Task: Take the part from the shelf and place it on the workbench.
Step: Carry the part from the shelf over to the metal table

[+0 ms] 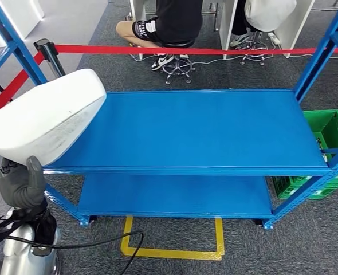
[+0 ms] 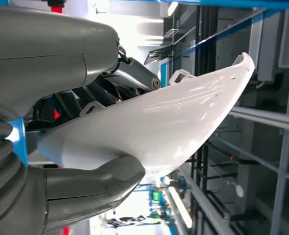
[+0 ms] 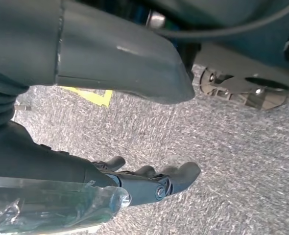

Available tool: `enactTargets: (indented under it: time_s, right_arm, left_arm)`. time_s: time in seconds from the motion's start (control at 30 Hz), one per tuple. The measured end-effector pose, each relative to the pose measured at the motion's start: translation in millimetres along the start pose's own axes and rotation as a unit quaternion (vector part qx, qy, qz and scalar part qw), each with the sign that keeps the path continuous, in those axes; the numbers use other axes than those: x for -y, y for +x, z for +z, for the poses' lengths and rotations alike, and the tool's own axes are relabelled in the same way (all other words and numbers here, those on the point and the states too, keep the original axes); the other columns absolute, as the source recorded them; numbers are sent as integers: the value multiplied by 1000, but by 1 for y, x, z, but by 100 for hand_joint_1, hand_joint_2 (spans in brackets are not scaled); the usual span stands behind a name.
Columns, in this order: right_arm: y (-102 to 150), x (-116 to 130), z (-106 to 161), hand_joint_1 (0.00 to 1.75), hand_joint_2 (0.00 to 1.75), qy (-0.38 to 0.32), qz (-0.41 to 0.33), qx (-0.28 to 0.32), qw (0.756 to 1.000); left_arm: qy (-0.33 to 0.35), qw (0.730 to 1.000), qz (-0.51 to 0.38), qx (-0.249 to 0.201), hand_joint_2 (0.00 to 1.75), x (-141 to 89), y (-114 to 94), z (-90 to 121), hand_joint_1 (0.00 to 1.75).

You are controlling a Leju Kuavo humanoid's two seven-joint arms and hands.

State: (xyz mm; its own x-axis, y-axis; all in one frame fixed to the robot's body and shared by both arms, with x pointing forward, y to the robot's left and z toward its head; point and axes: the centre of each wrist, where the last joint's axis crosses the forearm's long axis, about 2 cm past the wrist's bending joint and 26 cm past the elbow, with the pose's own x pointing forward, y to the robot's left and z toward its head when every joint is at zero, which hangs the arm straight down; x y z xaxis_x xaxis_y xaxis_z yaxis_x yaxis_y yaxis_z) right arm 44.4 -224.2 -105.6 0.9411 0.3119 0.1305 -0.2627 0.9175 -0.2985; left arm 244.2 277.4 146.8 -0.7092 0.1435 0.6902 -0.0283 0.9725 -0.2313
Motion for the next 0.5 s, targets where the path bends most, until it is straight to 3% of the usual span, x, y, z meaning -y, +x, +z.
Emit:
enactTargets:
  time_s: [0.17,0.5]
  right_arm:
    - [-2,0,0,0,0,-1,-1,-1,1000]
    - [-2,-4,2,0,0,-6,40,30,999]
  left_arm:
    - [-38,992,-121,-2,175,-3,5,5,175]
    - [-17,988,-151,8,175,-3,12,9,175]
